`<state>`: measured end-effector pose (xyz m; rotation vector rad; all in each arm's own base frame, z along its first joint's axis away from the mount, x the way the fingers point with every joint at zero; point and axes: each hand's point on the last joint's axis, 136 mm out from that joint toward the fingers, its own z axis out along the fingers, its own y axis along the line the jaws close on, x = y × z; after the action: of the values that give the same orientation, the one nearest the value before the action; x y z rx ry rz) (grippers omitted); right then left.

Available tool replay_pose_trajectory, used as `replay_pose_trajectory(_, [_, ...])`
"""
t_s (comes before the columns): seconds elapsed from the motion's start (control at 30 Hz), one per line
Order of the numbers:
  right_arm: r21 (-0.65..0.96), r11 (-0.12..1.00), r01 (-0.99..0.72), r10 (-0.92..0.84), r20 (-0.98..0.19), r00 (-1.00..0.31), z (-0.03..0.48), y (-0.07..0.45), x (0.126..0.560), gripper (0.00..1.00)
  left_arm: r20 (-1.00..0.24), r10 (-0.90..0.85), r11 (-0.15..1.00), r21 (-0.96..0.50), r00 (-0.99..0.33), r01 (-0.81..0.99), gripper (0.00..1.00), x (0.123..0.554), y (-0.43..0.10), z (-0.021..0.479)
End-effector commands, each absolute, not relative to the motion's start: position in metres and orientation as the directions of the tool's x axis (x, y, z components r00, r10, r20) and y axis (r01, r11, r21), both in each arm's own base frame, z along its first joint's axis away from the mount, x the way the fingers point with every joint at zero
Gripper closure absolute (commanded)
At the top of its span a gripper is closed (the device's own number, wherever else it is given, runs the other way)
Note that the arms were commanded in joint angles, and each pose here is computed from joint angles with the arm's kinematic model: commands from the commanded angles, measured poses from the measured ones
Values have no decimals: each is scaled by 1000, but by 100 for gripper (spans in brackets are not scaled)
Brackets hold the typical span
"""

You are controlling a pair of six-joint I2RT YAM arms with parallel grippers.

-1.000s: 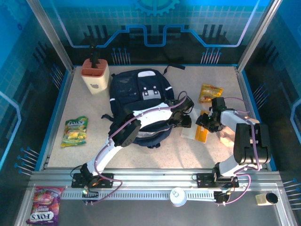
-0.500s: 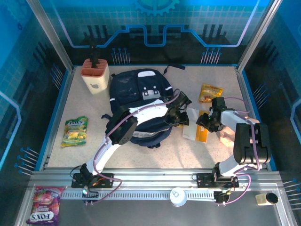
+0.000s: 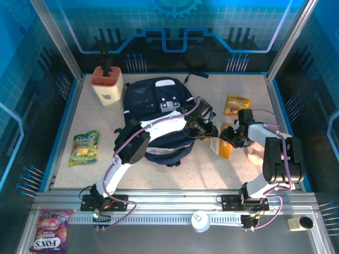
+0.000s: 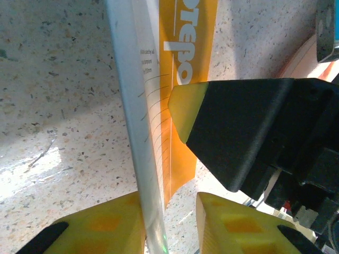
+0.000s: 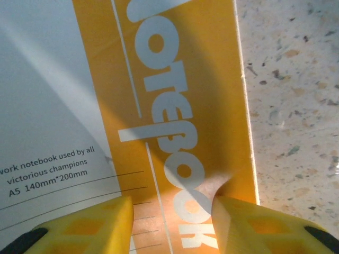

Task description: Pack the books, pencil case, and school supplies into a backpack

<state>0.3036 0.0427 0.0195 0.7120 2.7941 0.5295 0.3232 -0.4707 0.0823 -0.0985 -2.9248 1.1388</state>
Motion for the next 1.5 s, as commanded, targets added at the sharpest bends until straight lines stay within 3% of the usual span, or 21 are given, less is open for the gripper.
replay_pose_trajectory(0.0, [397, 811, 431, 471, -6, -882, 6, 60, 284, 57, 9, 47, 755, -655, -999, 29, 72, 322, -467, 66])
replay_pose_trajectory(0.33, [463, 791, 400, 490, -88, -867, 27, 65, 299, 55, -125, 24, 789, -607, -992, 95, 100, 338, -447, 93])
replay_pose_trajectory(0.6, [679, 673, 293, 557, -205, -805, 85, 88, 319, 40, -258, -74, 760, -640, -963, 113, 100, 360, -412, 156])
replay_pose_trajectory(0.93, [893, 430, 128, 614, -186, -767, 152, 150, 333, 18, -327, -388, 657, -754, -862, -9, 100, 391, -323, 219])
replay_pose_trajectory(1.2, [968, 235, 86, 637, -86, -766, 183, 205, 338, 12, -293, -617, 526, -844, -730, -106, 100, 391, -269, 239])
replay_pose_trajectory(1.47, [997, 35, 64, 642, 27, -767, 201, 253, 343, 13, -267, -699, 464, -875, -663, -137, 100, 387, -251, 245])
